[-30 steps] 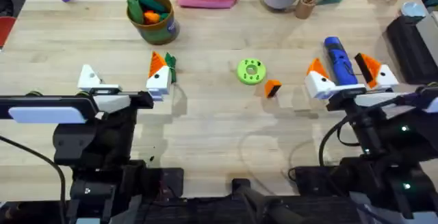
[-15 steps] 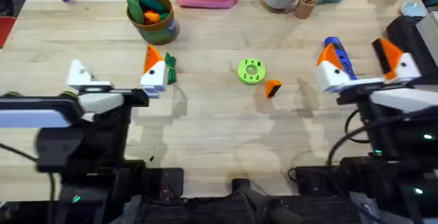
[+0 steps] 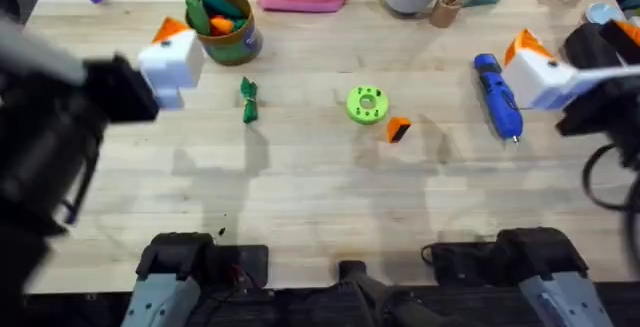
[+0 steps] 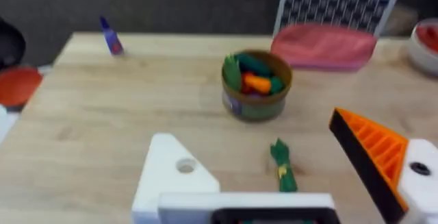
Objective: Pick up the gripper from the table and insert it into the empty holder that is missing its gripper. Then pick up a screw, insert it into the mounting hole, and use the screwdriver to tighten it. Finally, clean up the table by picking up the vegetable and placing it into the bucket.
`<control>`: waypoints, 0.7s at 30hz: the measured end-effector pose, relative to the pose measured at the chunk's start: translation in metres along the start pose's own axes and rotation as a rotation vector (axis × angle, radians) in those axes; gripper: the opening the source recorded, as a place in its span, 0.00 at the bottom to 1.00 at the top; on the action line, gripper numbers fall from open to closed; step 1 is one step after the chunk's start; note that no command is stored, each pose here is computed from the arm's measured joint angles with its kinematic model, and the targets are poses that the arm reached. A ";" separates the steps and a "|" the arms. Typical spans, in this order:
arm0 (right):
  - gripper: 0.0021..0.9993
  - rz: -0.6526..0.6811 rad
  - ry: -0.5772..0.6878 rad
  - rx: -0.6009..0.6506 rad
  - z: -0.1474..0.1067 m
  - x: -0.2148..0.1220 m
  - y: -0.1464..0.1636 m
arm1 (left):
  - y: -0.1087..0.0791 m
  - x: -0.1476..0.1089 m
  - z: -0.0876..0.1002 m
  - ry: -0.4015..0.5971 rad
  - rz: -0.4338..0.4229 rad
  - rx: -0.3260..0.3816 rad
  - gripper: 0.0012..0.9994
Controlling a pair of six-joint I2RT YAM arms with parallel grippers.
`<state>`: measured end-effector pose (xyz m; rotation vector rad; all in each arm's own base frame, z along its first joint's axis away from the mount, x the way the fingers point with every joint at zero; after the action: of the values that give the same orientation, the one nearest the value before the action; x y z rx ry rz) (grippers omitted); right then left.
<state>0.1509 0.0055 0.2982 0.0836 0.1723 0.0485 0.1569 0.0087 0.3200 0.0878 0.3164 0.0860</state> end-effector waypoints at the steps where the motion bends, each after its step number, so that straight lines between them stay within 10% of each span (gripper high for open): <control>1: 0.99 -0.004 0.048 0.002 0.006 0.002 0.000 | 0.000 0.006 0.004 0.054 -0.003 0.006 0.99; 11: 0.99 -0.044 0.549 0.027 0.028 0.034 0.001 | -0.006 0.061 0.008 0.515 -0.019 -0.015 0.99; 21: 0.99 -0.064 0.797 0.040 0.008 0.066 -0.003 | -0.010 0.092 -0.013 0.699 -0.012 -0.033 0.99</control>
<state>0.2171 0.0059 0.2949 0.0948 0.9724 0.0125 0.2408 0.0084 0.2779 0.0197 1.0128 0.1089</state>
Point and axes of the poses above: each hand's point on the last joint's axis, 136 mm out from that joint toward the fingers, its own x axis out along the fingers, its own y axis along the line the jaws close on, z = x × y, the point moved 8 cm from there along -x, back along the fingers, and after that the axes turned 5 degrees about x, right-handed, at the moved point
